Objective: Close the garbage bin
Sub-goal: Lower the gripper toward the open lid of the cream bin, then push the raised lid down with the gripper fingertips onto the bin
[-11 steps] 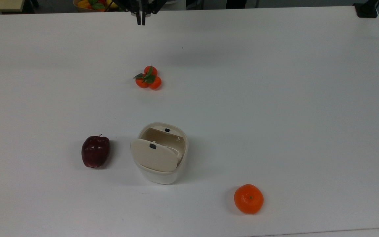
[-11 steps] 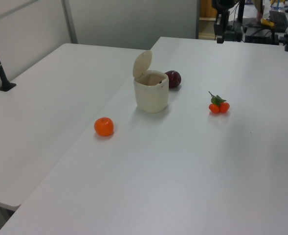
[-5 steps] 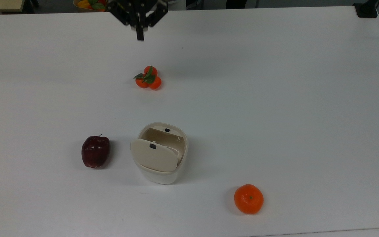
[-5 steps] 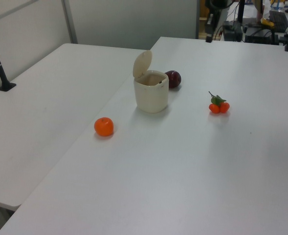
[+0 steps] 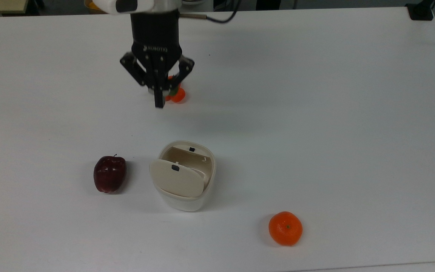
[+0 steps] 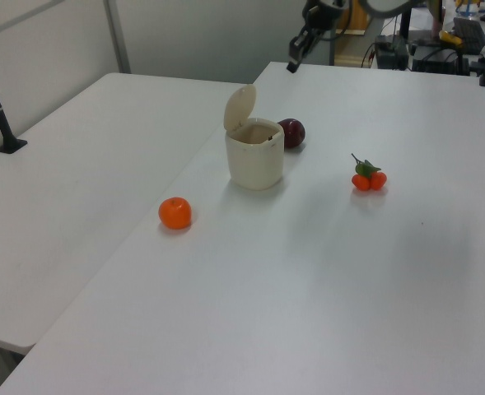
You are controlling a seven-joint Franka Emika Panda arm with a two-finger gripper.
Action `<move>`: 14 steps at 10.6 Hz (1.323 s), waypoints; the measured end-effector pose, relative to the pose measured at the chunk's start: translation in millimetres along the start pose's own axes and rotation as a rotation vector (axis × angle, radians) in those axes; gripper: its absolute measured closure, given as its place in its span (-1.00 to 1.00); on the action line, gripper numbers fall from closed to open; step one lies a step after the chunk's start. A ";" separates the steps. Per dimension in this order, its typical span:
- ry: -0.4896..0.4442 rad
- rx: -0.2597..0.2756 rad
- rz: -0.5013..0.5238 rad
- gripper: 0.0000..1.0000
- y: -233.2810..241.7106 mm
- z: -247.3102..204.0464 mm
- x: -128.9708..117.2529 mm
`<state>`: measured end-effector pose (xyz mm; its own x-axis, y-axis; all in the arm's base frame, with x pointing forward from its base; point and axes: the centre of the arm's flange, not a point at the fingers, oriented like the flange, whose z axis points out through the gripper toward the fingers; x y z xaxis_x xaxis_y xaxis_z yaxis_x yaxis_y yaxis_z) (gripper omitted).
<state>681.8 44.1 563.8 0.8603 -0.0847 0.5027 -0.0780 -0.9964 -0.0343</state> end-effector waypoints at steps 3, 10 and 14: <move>0.191 0.038 0.002 0.98 -5.7 31.0 13.7; 0.453 0.094 -0.001 0.98 -12.0 99.8 10.8; 0.435 0.093 -0.004 0.98 -15.1 104.6 10.4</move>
<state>744.6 57.3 479.1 0.5671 -0.0885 0.8189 -0.0119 -0.9950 -0.0992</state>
